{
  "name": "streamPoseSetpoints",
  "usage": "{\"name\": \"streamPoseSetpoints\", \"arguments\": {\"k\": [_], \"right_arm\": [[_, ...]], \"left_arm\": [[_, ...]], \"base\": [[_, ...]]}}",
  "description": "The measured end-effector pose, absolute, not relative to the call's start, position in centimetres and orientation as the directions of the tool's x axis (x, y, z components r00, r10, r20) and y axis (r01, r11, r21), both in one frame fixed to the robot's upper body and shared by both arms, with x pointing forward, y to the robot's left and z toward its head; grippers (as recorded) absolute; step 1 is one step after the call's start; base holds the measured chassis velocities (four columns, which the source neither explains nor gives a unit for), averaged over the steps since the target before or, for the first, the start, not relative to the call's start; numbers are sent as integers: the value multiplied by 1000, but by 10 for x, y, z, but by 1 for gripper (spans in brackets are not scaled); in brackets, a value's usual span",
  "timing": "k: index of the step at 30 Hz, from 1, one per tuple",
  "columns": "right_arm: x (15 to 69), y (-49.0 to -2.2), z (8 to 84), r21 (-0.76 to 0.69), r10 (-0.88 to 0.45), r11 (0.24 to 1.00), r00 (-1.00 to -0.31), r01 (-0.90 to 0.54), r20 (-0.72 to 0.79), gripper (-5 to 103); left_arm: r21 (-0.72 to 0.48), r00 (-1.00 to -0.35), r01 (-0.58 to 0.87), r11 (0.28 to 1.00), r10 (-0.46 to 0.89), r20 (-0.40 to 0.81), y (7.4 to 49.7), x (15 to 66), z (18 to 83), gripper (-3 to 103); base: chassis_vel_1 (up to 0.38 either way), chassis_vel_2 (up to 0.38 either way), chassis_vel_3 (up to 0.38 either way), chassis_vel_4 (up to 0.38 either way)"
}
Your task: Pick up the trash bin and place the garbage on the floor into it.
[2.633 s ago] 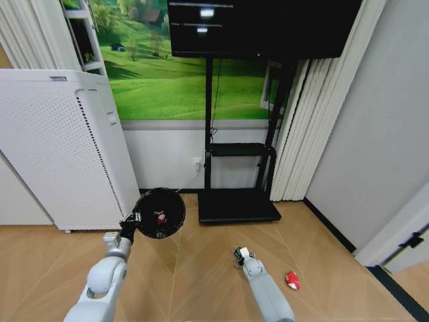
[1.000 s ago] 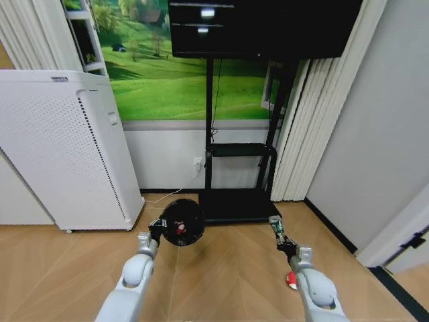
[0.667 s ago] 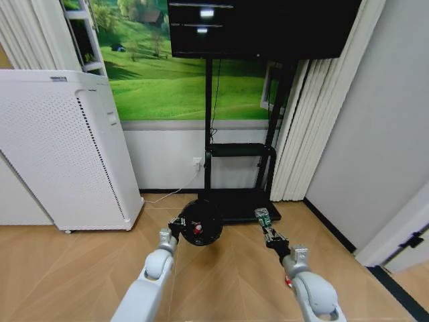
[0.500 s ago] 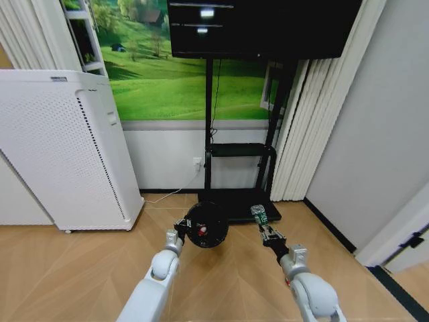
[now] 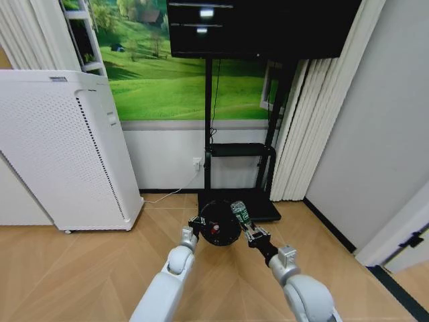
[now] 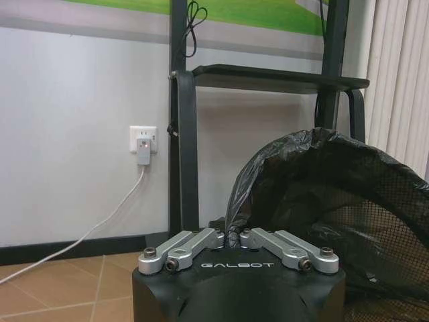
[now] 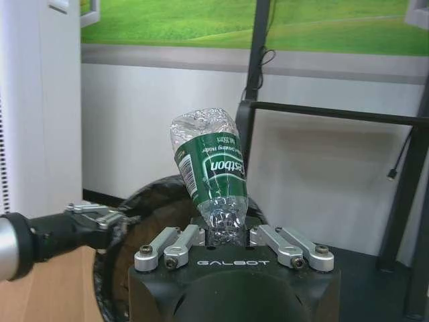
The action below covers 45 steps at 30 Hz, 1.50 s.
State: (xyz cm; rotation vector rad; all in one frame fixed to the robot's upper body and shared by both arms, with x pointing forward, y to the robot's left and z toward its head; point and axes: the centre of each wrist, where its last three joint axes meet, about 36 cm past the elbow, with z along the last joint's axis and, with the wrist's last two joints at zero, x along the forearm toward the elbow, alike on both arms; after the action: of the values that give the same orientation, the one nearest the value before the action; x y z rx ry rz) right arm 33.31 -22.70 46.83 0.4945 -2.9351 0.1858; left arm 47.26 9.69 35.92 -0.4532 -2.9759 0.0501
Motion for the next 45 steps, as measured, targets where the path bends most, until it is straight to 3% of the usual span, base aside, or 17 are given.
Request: {"name": "streamPoseSetpoints", "arguments": {"k": [10, 15, 22, 23, 25, 26, 35, 45], "right_arm": [[333, -186, 457, -68, -411, 900, -891, -430, 195, 24], [338, -172, 444, -59, -398, 906, -891, -419, 217, 20], [362, -163, 421, -51, -335, 933, -910, -357, 243, 47], [362, -163, 421, -51, -335, 933, -910, -357, 243, 47], [366, -165, 416, -49, -320, 938, -914, -342, 248, 57], [366, -165, 416, -49, -320, 938, -914, -342, 248, 57], [370, -181, 417, -65, -265, 956, -935, -288, 237, 95], [356, -223, 471, -49, -105, 992, -982, -114, 156, 100]], "left_arm": [[-50, -937, 316, 948, 320, 140, 69, 459, 351, 4], [-49, -935, 321, 946, 325, 142, 60, 455, 350, 4], [-54, -929, 338, 940, 342, 144, 53, 442, 348, 4], [-54, -929, 338, 940, 342, 144, 53, 442, 348, 4], [-48, -927, 340, 939, 344, 148, 56, 439, 347, 4], [-48, -927, 340, 939, 344, 148, 56, 439, 347, 4], [-40, -929, 342, 939, 345, 136, 64, 439, 352, 4], [-6, -946, 297, 955, 295, 135, 107, 436, 360, 4]], "base": [[0, 0, 0, 0], [0, 0, 0, 0], [0, 0, 0, 0], [0, 0, 0, 0], [0, 0, 0, 0], [0, 0, 0, 0], [0, 0, 0, 0], [0, 0, 0, 0]]}}
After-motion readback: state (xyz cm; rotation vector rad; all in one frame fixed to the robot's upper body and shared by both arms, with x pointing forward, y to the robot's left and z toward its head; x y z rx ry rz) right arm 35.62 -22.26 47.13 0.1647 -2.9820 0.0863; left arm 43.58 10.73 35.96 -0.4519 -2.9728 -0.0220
